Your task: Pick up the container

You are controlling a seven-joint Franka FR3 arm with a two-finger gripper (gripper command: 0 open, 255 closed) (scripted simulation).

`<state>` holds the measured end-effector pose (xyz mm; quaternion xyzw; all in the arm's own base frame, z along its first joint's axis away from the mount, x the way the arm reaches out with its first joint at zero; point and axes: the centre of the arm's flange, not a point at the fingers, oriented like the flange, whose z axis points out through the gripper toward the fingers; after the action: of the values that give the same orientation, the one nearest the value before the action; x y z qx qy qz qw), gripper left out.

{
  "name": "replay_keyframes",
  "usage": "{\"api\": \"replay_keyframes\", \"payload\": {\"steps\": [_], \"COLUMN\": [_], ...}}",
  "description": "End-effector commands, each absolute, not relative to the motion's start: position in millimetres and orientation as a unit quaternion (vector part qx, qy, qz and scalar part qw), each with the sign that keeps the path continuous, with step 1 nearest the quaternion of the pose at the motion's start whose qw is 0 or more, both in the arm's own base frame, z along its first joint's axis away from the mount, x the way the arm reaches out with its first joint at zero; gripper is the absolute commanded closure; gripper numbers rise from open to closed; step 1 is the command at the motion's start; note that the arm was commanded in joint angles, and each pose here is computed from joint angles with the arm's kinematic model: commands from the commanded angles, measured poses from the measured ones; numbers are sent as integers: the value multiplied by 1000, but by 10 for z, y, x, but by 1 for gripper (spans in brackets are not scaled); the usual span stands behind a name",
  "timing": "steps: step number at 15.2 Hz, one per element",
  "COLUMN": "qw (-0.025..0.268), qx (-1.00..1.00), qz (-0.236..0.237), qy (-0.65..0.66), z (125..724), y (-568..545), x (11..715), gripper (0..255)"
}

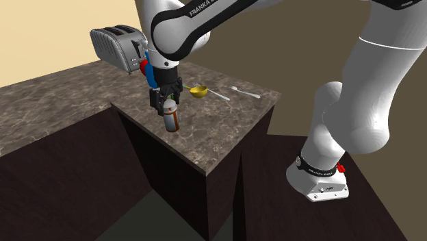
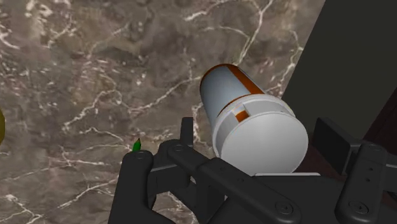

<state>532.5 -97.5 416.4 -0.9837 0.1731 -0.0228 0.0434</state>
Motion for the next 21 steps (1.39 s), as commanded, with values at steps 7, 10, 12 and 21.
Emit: {"api": "replay_keyframes", "payload": {"steps": [7, 10, 12, 21], "qw": [43, 43, 43, 43], "qx": [-984, -984, -984, -984], "qz": [-23, -23, -23, -23], "qy": [173, 173, 173, 173], "z": [4098, 4097, 4089, 4564], "y": [-977, -977, -975, -975], "x": [5330, 5330, 5329, 5329], "gripper": [255, 255, 255, 255]}}
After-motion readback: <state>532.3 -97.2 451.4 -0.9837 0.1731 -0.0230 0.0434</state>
